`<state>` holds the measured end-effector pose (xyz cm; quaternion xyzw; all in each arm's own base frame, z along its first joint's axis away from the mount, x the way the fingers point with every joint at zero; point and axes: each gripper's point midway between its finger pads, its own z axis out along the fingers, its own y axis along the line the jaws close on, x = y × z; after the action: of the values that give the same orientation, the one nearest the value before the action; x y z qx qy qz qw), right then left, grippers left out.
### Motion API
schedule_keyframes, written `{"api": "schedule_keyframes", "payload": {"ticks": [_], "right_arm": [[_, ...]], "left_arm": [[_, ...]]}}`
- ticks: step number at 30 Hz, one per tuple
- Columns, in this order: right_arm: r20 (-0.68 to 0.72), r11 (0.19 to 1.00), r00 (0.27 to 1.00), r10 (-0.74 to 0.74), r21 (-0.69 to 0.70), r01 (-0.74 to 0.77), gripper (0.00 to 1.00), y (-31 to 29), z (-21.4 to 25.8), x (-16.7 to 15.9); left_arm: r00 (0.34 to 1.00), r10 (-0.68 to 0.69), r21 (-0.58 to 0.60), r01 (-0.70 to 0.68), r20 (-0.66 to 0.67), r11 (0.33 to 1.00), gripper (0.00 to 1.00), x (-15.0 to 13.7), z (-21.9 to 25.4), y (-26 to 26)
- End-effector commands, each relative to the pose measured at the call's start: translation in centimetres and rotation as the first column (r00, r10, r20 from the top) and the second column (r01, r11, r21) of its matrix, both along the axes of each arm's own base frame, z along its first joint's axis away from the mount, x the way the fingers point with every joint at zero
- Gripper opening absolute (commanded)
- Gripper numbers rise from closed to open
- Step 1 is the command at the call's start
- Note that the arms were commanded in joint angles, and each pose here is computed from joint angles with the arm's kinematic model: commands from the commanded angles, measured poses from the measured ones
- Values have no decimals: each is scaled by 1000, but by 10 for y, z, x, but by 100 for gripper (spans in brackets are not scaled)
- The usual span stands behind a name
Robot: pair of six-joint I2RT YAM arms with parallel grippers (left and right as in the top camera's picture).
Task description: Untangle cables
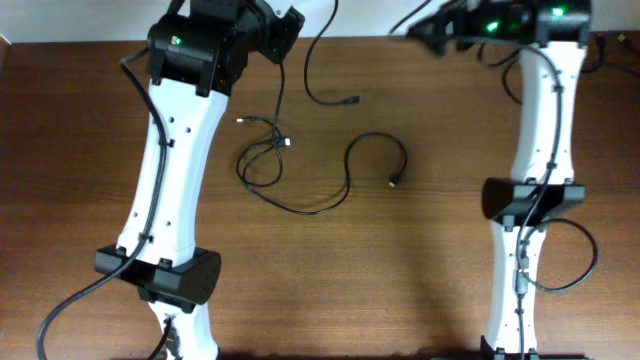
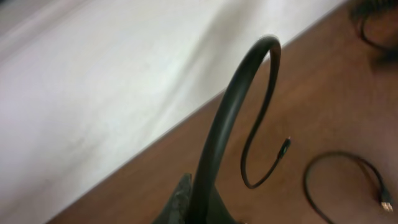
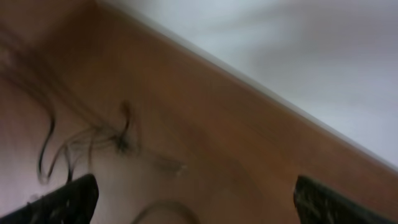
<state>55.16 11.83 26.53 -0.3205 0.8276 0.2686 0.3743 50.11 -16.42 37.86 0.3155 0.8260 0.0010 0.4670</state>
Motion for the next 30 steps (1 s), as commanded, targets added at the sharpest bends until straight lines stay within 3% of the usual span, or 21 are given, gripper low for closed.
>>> {"api": "schedule_keyframes", "payload": {"ticks": [1,6,8,11,13,15,17,18,19,21,23,25,30], "right_arm": [[185,950,978,98,-312,-36,99,22,48,-39],[239,968,971,-1,-245,62,99,-5,133,-101],[257,966,966,-8,-248,74,99,-7,128,-108],[334,986,936,-107,-89,144,99,-1,93,-120],[346,991,935,-82,132,38,99,33,92,-143],[329,988,944,-31,153,-22,99,64,88,-153],[324,990,945,-36,138,-10,99,83,103,-162],[325,991,945,-48,136,4,99,80,121,-166],[328,990,936,-128,103,99,99,60,148,-167],[344,944,885,-312,8,330,99,14,173,-169],[390,850,798,-459,-70,522,99,-28,192,-176],[388,829,774,-500,-43,557,99,-39,203,-180],[351,757,718,-601,-39,653,99,-82,196,-173]], "left_arm": [[999,9,-35,-8,31,999,0,0,14,2],[1000,10,-30,-10,17,1000,0,-2,11,3],[1000,10,-28,-10,12,1000,0,-3,10,3],[1000,23,-29,-23,15,999,0,-6,14,11],[999,44,-33,-43,29,999,0,-7,22,23],[998,68,-31,-68,2,997,0,-6,16,35],[986,-132,-190,112,-97,975,0,-12,-6,-4],[967,-231,-252,198,-105,947,0,-16,-9,-25],[911,-409,-355,369,-44,859,0,-26,3,-66],[867,-492,-434,473,74,767,0,-33,36,-96],[749,-591,-442,658,300,609,0,-58,99,-127],[685,-558,-427,729,469,536,0,-76,160,-134],[558,-431,-393,820,709,416,0,-107,252,-116]]}}
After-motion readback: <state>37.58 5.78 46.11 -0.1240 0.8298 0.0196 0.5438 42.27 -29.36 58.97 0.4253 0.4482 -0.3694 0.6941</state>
